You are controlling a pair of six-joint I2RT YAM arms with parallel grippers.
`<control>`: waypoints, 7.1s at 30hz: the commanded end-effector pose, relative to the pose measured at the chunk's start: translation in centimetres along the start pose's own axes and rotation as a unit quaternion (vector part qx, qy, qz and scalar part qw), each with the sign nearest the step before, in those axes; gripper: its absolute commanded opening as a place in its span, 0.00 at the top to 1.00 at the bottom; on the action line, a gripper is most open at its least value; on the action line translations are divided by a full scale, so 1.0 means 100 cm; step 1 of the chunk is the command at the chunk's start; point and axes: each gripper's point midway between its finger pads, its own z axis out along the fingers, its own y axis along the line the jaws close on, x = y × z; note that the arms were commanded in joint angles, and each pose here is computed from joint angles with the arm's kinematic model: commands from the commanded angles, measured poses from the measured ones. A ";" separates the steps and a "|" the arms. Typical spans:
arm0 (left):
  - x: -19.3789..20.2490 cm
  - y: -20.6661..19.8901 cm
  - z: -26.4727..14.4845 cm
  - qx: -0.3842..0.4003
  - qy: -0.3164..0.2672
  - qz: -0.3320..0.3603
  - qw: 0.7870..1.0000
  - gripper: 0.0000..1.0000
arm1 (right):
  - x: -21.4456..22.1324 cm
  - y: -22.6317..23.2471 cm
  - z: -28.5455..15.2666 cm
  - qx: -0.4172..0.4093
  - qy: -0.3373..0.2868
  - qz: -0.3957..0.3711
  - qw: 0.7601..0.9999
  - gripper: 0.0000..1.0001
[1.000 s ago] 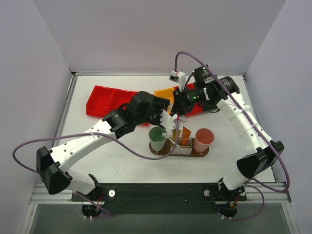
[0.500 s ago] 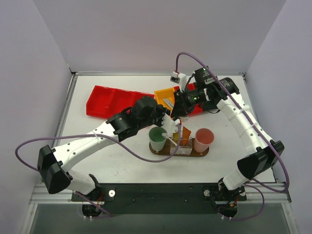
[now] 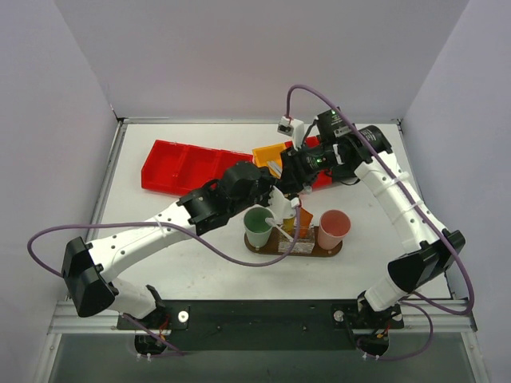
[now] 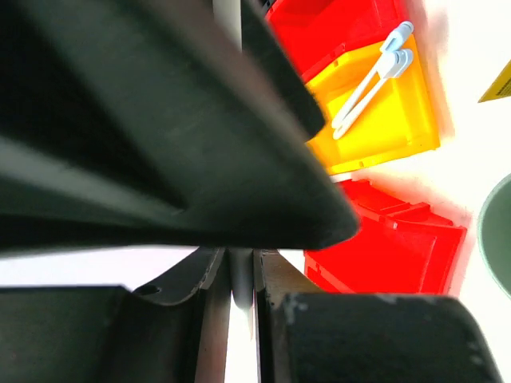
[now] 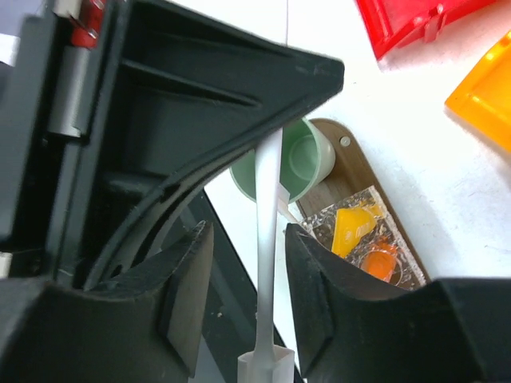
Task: Prepare toiletry sets of a toothbrush and toothpaste on the tray
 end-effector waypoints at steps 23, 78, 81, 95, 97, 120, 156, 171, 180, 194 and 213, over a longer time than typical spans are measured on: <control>-0.024 0.036 -0.034 -0.040 -0.072 -0.259 0.962 1.00 | -0.043 0.005 -0.139 0.134 -0.199 -0.056 0.969 0.55; -0.119 0.031 -0.038 0.189 -0.262 -0.551 0.770 1.00 | -0.068 0.051 -0.108 0.069 -0.312 -0.131 0.938 0.57; -0.119 0.030 -0.036 0.189 -0.261 -0.551 0.770 1.00 | -0.069 0.050 -0.106 0.067 -0.312 -0.129 0.939 0.61; -0.115 0.023 -0.036 0.187 -0.257 -0.542 0.778 1.00 | -0.074 0.049 -0.110 0.076 -0.316 -0.131 0.937 0.69; -0.116 0.020 -0.035 0.189 -0.256 -0.540 0.779 1.00 | -0.075 0.049 -0.109 0.074 -0.315 -0.130 0.937 0.75; -0.096 0.014 -0.043 0.168 -0.248 -0.511 0.806 0.13 | -0.051 0.027 -0.112 0.142 -0.304 -0.142 0.931 1.00; 0.059 0.090 -0.115 -0.025 -0.172 -0.562 0.809 0.10 | 0.072 -0.024 -0.040 0.164 -0.209 -0.177 0.948 1.00; 0.067 0.084 -0.111 -0.025 -0.165 -0.566 0.807 0.10 | 0.072 -0.027 -0.035 0.161 -0.215 -0.177 0.947 1.00; 0.069 0.081 -0.109 -0.023 -0.165 -0.567 0.806 0.10 | 0.080 -0.032 -0.025 0.157 -0.217 -0.172 0.948 1.00; 0.079 0.076 -0.108 -0.026 -0.147 -0.571 0.807 0.10 | 0.092 -0.051 -0.006 0.167 -0.232 -0.136 0.948 1.00; 0.087 0.072 -0.108 -0.030 -0.142 -0.576 0.804 0.10 | 0.108 -0.058 0.001 0.169 -0.206 -0.127 0.956 1.00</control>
